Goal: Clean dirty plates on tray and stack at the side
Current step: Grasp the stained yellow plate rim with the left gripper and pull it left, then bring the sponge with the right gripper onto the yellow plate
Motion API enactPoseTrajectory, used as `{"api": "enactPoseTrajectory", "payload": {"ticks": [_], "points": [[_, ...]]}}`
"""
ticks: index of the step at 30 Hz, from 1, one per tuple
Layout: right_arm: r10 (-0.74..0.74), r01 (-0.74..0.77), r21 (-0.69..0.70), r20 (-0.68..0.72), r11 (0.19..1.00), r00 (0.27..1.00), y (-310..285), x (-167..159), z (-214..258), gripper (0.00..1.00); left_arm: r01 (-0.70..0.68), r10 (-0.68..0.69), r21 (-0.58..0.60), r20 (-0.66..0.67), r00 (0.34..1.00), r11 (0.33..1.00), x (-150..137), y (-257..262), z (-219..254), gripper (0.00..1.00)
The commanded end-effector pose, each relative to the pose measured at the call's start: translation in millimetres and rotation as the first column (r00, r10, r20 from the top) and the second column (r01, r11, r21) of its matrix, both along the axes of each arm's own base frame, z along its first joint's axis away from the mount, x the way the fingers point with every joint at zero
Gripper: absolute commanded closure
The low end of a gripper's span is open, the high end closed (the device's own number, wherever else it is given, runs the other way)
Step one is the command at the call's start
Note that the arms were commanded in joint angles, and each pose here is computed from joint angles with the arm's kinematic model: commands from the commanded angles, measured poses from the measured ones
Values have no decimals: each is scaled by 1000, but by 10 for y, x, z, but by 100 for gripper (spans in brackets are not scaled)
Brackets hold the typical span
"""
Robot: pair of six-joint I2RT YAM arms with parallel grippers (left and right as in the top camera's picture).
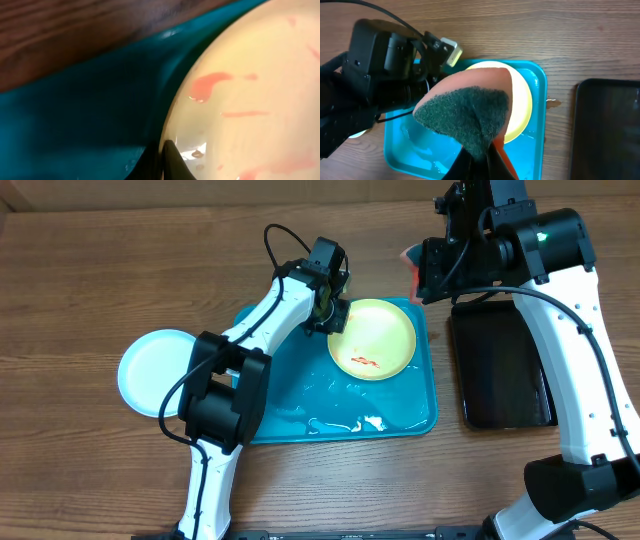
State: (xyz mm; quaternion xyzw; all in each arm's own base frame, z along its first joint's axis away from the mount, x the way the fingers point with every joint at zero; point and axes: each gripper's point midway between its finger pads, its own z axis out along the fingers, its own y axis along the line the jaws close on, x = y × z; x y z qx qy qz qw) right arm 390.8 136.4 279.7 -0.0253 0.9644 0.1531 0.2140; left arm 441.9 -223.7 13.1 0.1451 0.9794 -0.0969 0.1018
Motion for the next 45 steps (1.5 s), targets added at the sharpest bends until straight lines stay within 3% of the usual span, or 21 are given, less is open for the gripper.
{"api": "enactPoseTrajectory", "payload": {"ticks": [1, 5, 10, 12, 14, 16, 24, 29, 34, 35, 37, 41, 45], "points": [[1, -1, 9, 36, 1000, 999, -9, 11, 119, 96, -75, 79, 81, -43, 996, 994, -38, 302, -5, 96], [3, -3, 4, 18, 1000, 1000, 5, 25, 47, 96, -244, 278, 171, -222, 934, 955, -396, 723, -4, 96], [3, -3, 2, 9, 1000, 1000, 4, 23, 13, 96, -238, 348, 298, -404, 846, 925, -904, 1034, 75, 94], [3, -3, 3, 15, 1000, 1000, 7, 35, 20, 96, -159, 274, 286, -425, 863, 945, -948, 1049, 87, 69], [3, -3, 4, 18, 1000, 1000, 9, 42, 24, 96, -87, 189, 255, -412, 891, 963, -892, 1032, 71, 52], [3, -3, 4, 17, 1000, 1000, 8, 40, 23, 96, -7, 83, 210, -356, 931, 978, -728, 985, 34, 42], [3, -3, 0, 3, 1000, 1000, 0, 9, 5, 96, 156, -145, 137, -85, 986, 978, -83, 765, 6, 37], [3, -3, -1, -3, 1000, 1000, -3, -3, -1, 96, 304, -296, 142, -74, 952, 942, -112, 682, 6, 42], [3, -3, -2, -3, 1000, 1000, -4, -3, -2, 96, 376, -363, 146, -109, 926, 915, -215, 690, -3, 59], [3, -3, -1, -3, 1000, 1000, -3, -4, -2, 96, 380, -366, 145, -112, 924, 914, -223, 692, -3, 67], [3, -3, -1, -3, 1000, 1000, -3, -4, -2, 96, 380, -365, 145, -117, 924, 914, -235, 697, -4, 95], [3, -3, -1, -4, 1000, 1000, -3, -5, -2, 96, 314, -294, 143, -144, 945, 939, -282, 722, -6, 96], [8, -8, 10, -9, 1000, 1000, 17, -14, -6, 96, 99, -66, 150, -214, 975, 984, -389, 819, -6, 96]]}}
